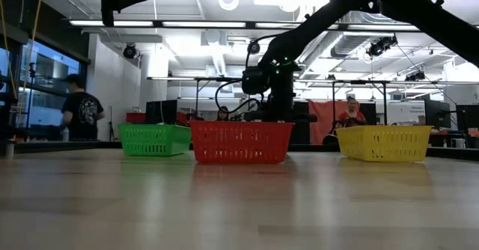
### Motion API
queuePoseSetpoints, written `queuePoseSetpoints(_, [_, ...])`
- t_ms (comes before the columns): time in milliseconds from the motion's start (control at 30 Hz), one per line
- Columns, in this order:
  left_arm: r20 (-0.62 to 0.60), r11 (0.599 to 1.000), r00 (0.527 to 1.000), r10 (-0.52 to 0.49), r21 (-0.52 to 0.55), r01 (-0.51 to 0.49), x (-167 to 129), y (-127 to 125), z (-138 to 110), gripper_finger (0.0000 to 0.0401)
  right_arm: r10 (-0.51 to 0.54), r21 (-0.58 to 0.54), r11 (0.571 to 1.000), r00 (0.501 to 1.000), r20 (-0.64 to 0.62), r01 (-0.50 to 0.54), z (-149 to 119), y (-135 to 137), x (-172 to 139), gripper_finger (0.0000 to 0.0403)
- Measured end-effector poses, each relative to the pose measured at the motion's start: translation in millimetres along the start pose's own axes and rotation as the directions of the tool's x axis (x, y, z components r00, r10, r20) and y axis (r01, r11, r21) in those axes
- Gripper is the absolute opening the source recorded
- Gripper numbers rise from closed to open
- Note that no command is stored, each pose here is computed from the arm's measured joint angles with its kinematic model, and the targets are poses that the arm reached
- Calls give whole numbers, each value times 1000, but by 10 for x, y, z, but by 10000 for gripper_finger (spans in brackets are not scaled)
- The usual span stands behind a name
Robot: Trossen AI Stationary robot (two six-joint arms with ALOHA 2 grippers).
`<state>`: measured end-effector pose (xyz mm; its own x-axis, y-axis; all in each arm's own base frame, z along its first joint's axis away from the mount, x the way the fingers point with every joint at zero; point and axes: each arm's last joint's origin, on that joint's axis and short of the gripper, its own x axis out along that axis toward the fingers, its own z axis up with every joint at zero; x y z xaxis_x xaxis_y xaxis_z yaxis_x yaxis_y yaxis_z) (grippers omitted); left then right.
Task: Sort Halloween decoration
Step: Put the black spider toy into the yellow bin
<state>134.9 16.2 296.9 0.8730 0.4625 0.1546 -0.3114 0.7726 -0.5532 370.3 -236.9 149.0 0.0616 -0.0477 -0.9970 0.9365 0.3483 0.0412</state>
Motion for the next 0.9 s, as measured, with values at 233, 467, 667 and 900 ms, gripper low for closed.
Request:
queuePoseSetpoints(233, [0,1000,1000,0,-3,0,0,0,0,207,14,2,1000,1000,8,-14,15,-20,-73,91])
queuePoseSetpoints(467, [0,1000,1000,0,-3,0,0,0,0,207,68,-13,998,994,86,-67,148,-59,-369,91])
queuePoseSetpoints(667, [0,1000,1000,0,-3,0,0,0,0,207,125,-51,992,981,149,-119,240,-92,-675,92])
queuePoseSetpoints(900, [-3,1000,1000,3,20,-2,0,2,-3,207,237,-222,952,966,107,-209,176,-122,-1042,92])
